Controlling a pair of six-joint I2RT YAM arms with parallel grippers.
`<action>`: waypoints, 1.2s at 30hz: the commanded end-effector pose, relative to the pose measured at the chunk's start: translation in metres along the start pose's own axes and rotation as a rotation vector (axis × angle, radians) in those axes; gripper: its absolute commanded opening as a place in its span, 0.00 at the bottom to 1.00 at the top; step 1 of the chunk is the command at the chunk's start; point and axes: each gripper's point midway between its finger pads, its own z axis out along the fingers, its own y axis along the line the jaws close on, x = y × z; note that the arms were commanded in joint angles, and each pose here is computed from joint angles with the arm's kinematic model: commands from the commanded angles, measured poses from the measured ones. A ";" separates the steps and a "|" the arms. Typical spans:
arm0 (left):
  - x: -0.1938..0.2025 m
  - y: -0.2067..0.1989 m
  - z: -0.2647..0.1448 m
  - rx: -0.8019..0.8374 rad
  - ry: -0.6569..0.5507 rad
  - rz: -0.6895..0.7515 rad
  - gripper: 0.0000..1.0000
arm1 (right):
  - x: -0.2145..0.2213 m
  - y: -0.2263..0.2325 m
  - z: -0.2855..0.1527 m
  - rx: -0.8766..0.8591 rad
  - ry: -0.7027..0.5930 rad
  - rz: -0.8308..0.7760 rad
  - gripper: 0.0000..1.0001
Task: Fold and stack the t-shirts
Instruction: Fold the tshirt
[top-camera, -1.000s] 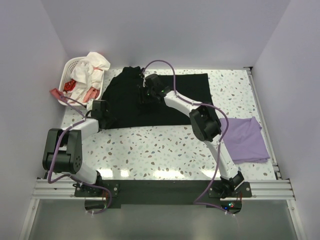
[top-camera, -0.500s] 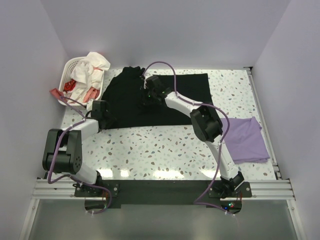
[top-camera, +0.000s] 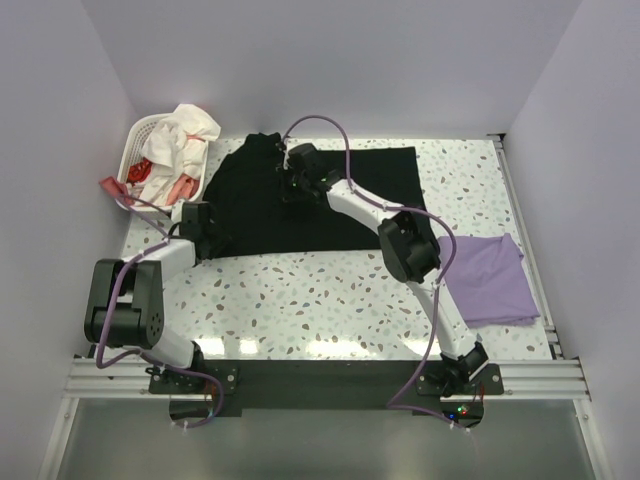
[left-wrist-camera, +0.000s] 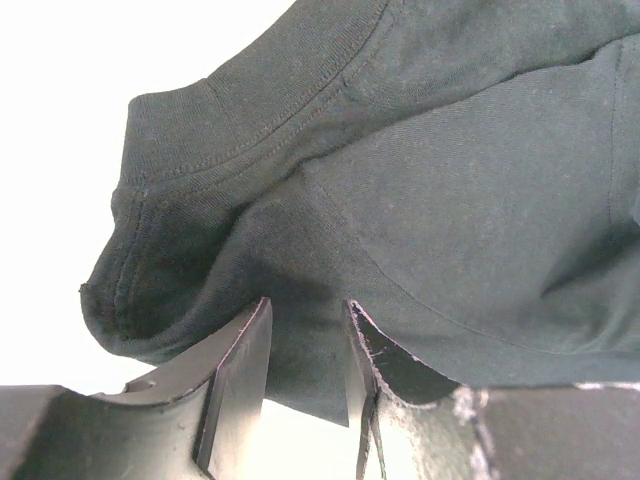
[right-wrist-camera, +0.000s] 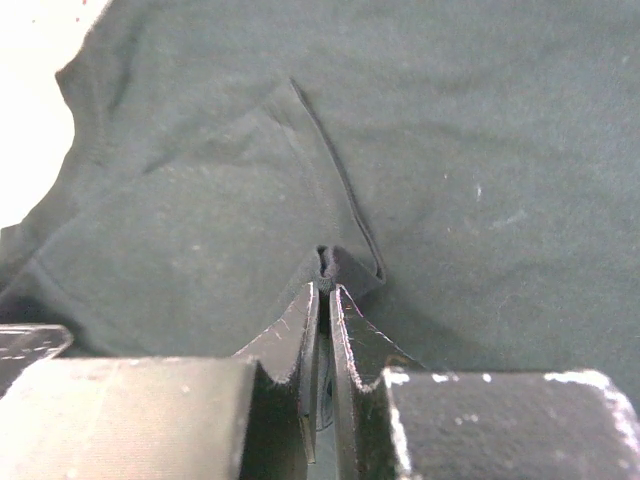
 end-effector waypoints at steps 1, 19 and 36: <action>0.003 0.013 -0.002 -0.033 0.004 -0.011 0.40 | -0.005 -0.006 0.006 0.022 -0.025 -0.020 0.07; -0.002 0.011 -0.008 0.030 0.014 -0.053 0.50 | 0.017 -0.049 -0.004 0.144 0.014 0.029 0.20; -0.045 -0.030 -0.046 0.304 -0.156 -0.109 0.61 | -0.016 -0.078 -0.144 0.225 -0.027 0.235 0.75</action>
